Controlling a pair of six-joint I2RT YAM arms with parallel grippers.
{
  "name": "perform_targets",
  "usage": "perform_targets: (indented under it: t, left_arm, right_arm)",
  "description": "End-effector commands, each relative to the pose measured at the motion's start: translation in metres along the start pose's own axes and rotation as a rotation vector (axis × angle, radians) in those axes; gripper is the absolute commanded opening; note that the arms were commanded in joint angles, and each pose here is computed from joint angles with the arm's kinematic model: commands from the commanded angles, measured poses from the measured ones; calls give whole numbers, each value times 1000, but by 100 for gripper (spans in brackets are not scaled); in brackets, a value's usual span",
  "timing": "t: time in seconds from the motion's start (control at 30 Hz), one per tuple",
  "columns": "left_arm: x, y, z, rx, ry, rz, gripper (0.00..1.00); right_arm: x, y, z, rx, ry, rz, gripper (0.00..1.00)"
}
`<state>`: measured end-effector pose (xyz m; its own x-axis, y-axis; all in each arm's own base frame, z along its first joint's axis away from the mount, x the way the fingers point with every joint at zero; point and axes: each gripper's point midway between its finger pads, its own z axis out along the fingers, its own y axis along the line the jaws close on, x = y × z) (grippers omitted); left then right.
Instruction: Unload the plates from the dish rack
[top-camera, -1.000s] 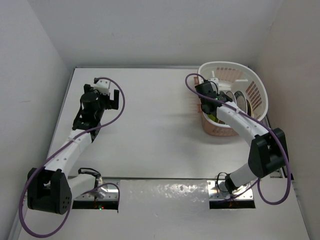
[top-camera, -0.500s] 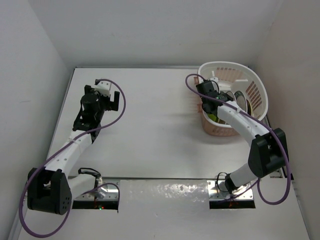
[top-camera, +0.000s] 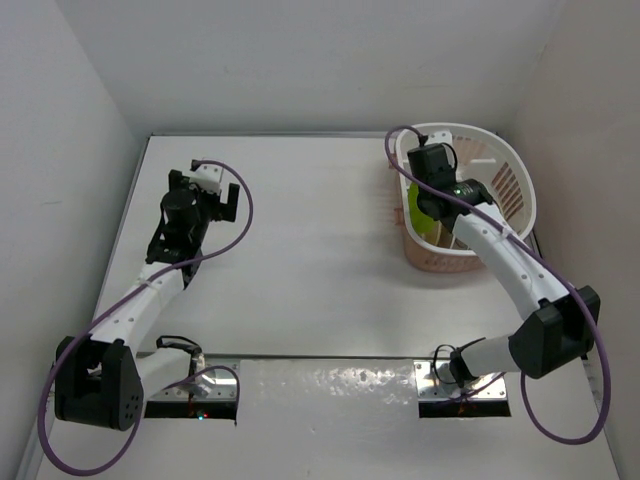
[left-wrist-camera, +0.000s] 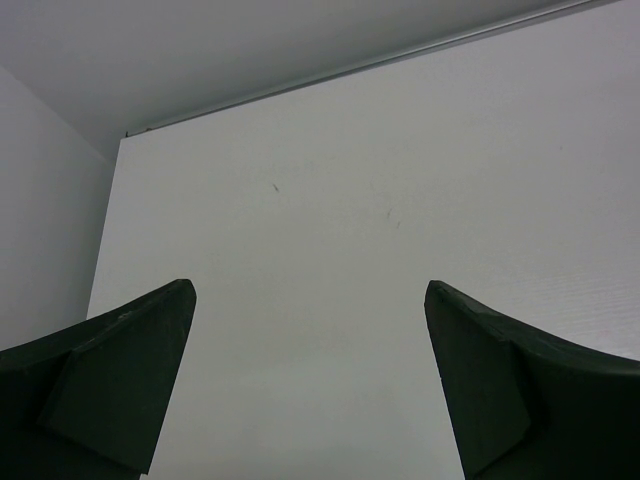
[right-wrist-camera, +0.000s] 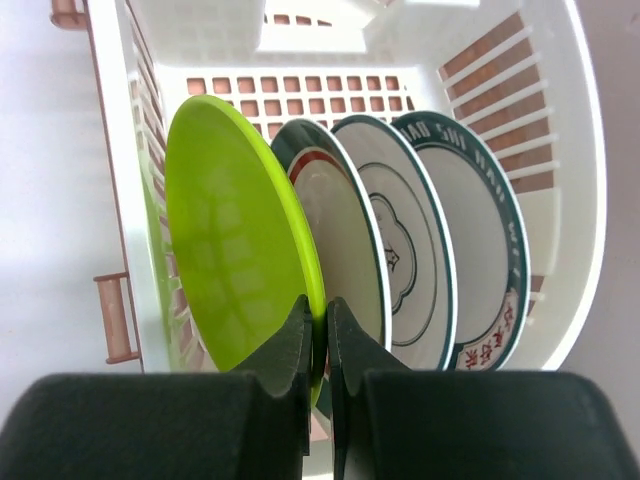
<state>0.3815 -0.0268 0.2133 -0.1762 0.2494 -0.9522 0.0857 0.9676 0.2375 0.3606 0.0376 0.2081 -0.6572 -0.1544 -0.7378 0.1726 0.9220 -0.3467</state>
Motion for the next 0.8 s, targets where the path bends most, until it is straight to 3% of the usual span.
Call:
perform_targets:
  t: [0.0, 0.27, 0.53, 0.67, 0.77]
  left_arm:
    - [-19, 4, -3, -21, -77, 14, 97]
    - [-23, 7, -4, -38, -86, -10, 97]
    - [-20, 9, -6, -78, -36, -171, 97]
    - [-16, 20, -7, -153, 4, -248, 97]
    - [-20, 34, -12, -241, 28, -305, 97]
  right_arm:
    - [-32, -6, -18, -26, -94, 46, 0]
    - [-62, -24, -37, 5, -164, 59, 0]
    - [-117, -42, -75, -37, -317, 109, 0]
    - [-136, -7, -90, -267, -373, 85, 0]
    - [-131, 60, -101, -611, -340, 60, 0]
